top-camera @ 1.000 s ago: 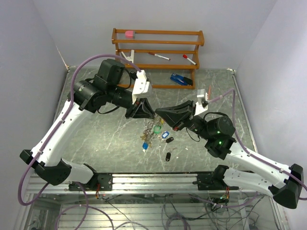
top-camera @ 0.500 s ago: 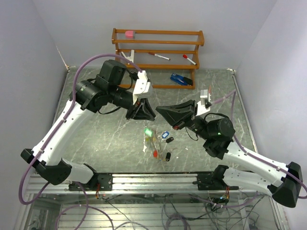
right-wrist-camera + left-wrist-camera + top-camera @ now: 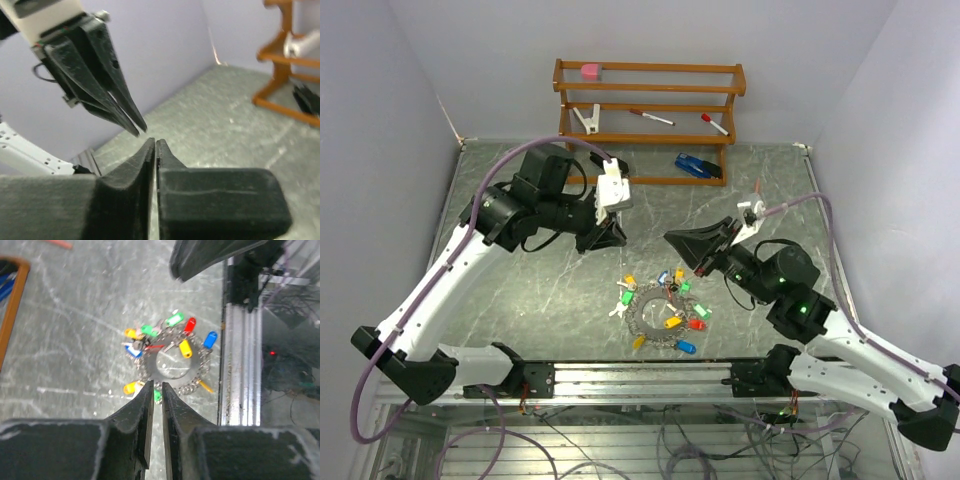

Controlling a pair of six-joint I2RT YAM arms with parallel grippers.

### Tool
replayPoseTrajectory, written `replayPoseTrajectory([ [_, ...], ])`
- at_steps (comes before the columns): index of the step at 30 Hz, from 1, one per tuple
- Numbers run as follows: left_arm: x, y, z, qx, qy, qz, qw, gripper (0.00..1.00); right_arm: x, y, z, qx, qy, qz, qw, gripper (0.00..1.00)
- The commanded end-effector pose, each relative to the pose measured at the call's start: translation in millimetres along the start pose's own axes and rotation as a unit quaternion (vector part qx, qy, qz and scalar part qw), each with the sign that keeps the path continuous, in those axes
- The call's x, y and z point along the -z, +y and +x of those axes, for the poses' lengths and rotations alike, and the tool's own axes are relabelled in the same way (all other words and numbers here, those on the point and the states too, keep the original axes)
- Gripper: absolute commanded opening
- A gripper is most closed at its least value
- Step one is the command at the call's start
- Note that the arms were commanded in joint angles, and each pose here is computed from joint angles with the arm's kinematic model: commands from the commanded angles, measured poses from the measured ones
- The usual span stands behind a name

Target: Put the keys on the keyring

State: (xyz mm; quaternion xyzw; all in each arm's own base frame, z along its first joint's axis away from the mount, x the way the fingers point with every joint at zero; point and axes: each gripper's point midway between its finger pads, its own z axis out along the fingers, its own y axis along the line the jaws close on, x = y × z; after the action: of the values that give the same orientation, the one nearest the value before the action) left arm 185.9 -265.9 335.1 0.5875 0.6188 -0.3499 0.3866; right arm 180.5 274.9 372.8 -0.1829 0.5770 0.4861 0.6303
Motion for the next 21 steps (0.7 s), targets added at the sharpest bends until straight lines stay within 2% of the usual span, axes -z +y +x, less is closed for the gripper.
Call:
replayPoseTrajectory([
  [1,10,36,8,0.028,0.000,-0.107,0.994,0.24,30,-56,44,0.005,0.118,0.159,0.980,0.17],
  [3,11,50,16,0.044,0.011,-0.135,0.990,0.27,42,-76,59,0.000,0.166,0.224,0.960,0.40],
  [4,10,56,20,0.050,0.017,-0.143,0.988,0.29,52,-92,75,-0.001,0.204,0.269,0.941,0.53],
  [5,9,58,22,0.056,0.020,-0.146,0.988,0.31,56,-99,78,-0.004,0.222,0.294,0.930,0.55],
  [8,4,64,28,0.074,0.027,-0.149,0.986,0.34,76,-127,107,-0.021,0.295,0.353,0.888,0.57],
  [11,1,69,36,0.085,0.033,-0.159,0.983,0.36,104,-153,134,-0.078,0.357,0.390,0.845,0.57],
  [16,-3,72,54,0.093,0.053,-0.167,0.980,0.37,130,-151,180,-0.153,0.411,0.381,0.814,0.59],
  [18,-6,74,69,0.101,0.077,-0.174,0.977,0.37,130,-143,199,-0.185,0.429,0.358,0.808,0.61],
  [21,-7,78,94,0.120,0.109,-0.193,0.968,0.36,125,-135,222,-0.210,0.451,0.326,0.804,0.59],
])
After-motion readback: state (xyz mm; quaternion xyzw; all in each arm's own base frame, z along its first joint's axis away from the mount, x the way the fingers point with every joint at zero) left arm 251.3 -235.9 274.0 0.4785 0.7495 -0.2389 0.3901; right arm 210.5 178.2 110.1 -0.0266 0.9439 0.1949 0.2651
